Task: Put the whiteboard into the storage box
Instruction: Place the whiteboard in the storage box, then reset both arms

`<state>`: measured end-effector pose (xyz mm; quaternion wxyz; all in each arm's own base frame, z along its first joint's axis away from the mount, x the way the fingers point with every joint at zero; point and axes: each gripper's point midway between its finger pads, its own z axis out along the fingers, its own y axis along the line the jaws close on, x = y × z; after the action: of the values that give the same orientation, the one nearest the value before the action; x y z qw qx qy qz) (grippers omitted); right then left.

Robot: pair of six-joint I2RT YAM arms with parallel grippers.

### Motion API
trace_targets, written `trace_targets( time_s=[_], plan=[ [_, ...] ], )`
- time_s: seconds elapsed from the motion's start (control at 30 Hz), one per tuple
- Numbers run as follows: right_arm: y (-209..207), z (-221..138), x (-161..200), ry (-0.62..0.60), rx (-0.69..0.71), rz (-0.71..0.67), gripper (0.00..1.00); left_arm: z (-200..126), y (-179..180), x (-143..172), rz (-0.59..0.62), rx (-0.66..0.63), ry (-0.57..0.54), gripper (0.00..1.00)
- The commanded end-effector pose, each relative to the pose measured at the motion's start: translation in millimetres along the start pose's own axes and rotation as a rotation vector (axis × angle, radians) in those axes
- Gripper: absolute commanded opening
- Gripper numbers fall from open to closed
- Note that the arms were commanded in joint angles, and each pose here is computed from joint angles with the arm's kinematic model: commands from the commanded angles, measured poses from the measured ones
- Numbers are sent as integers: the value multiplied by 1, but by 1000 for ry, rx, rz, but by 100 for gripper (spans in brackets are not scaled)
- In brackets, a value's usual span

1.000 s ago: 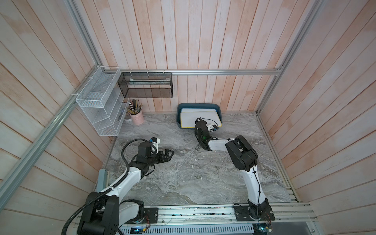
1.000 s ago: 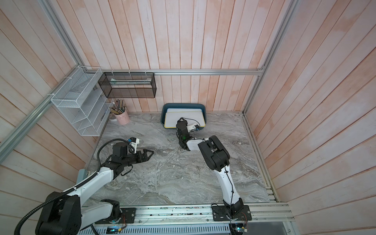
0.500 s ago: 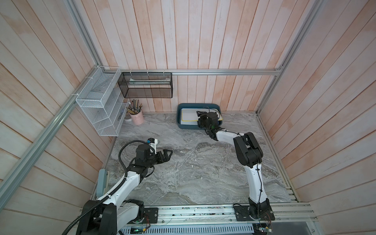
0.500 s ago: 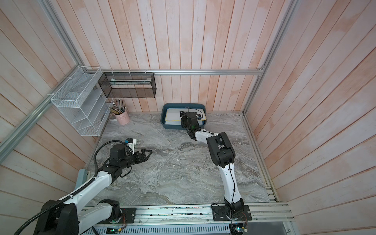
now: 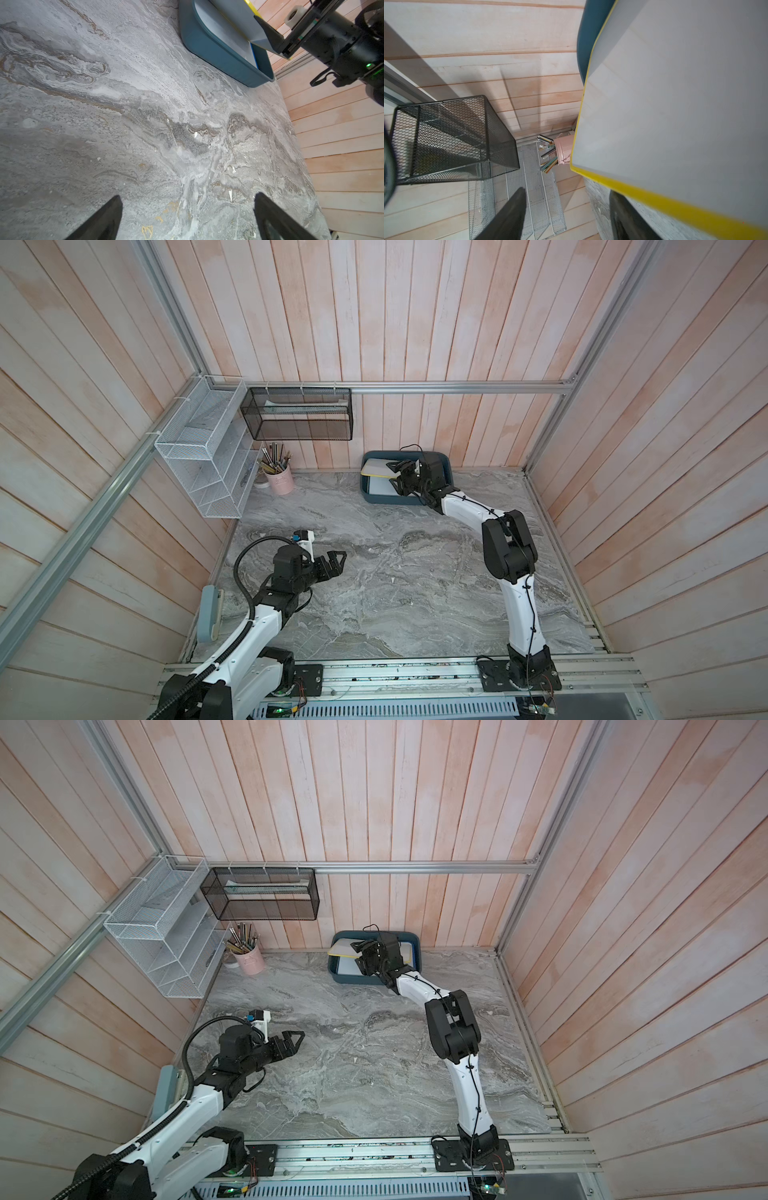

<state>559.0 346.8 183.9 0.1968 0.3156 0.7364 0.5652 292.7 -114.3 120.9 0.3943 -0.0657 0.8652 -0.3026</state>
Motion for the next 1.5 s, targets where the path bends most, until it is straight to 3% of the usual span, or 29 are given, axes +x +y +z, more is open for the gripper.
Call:
trace_targets(
  time_s=[0.0,0.27,0.4,0.7,0.87,1.0,1.07,1.27,1.4,1.47],
  plan=[
    [19,-16,6,36,-32,-40,64,2,3,-3,1,-9,-15,100],
    [-5,-32,15,75,9,-102,64,3,-3,-7,-1,20,-13,100],
    [-5,-51,16,70,48,-284,63,5,-2,-10,4,8,-20,100],
    [-38,-111,4,6,274,-667,63,14,5,-27,46,-39,-63,100],
    [-62,-138,5,12,358,-876,63,11,26,-46,30,-170,-156,100],
    [-69,-171,-5,-55,391,-1029,63,3,40,-64,49,-267,-243,100],
    [-63,-189,-14,-123,366,-1082,62,-1,46,-72,70,-310,-287,100],
    [-61,-294,-79,-564,360,-1037,63,-35,75,-94,92,-483,-499,100],
    [-96,-369,-129,-820,535,-909,63,-56,85,-108,115,-507,-598,100],
    [-114,-391,-144,-889,624,-873,63,-62,86,-112,156,-513,-628,100]
  ],
)
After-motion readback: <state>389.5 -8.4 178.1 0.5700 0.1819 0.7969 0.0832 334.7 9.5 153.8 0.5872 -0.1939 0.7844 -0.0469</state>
